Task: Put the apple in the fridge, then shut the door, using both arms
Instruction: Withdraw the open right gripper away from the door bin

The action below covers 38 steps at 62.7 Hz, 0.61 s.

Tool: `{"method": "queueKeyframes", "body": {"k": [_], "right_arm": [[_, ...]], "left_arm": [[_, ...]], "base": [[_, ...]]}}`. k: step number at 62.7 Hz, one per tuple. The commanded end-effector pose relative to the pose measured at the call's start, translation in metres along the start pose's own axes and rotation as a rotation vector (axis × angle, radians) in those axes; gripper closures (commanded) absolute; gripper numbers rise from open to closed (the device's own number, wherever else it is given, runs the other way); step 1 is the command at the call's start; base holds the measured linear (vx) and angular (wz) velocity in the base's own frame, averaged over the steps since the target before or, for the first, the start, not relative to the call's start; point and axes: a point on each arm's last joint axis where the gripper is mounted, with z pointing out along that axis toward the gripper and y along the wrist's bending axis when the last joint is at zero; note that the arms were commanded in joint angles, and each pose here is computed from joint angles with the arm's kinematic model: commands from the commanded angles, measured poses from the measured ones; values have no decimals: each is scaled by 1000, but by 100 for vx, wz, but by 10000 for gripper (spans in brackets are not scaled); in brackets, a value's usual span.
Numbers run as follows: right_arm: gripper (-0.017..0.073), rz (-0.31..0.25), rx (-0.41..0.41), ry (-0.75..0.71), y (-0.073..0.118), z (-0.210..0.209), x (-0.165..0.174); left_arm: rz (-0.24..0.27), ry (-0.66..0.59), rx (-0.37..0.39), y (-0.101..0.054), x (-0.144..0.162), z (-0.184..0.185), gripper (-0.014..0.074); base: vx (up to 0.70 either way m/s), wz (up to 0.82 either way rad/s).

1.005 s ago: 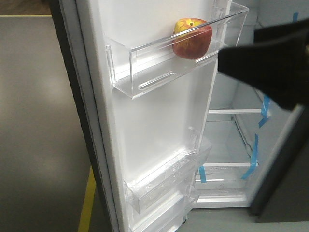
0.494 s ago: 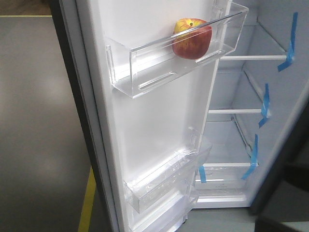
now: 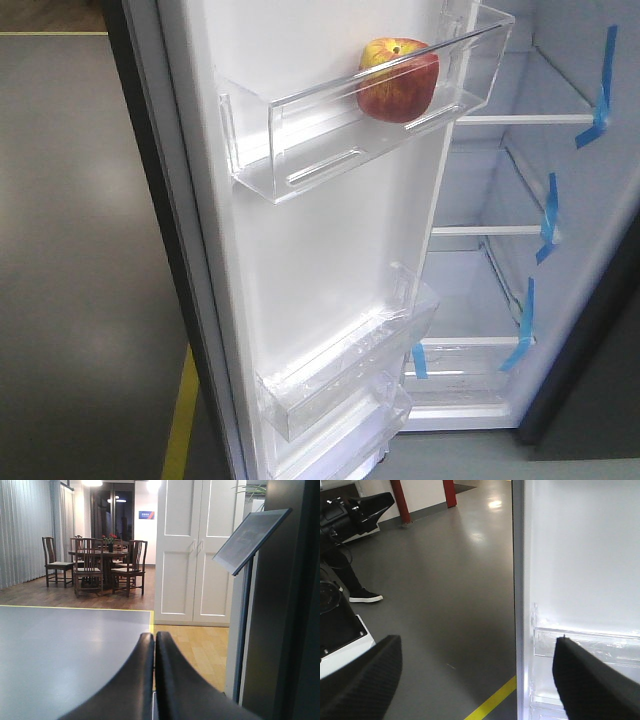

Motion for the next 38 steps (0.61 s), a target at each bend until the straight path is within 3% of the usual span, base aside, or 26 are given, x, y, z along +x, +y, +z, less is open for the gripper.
{"method": "queueKeyframes", "body": {"k": [1, 8, 38], "right_arm": [[-27, 15, -1, -68, 2, -3, -9], [-27, 39, -19, -69, 4, -3, -9], [-27, 39, -19, -69, 4, -3, -9]], "left_arm": [[-14, -70, 2, 0, -1, -1, 600], [-14, -70, 2, 0, -1, -1, 600], [-14, -70, 2, 0, -1, -1, 600]], "base": [[0, 0], [0, 0], [0, 0]]}}
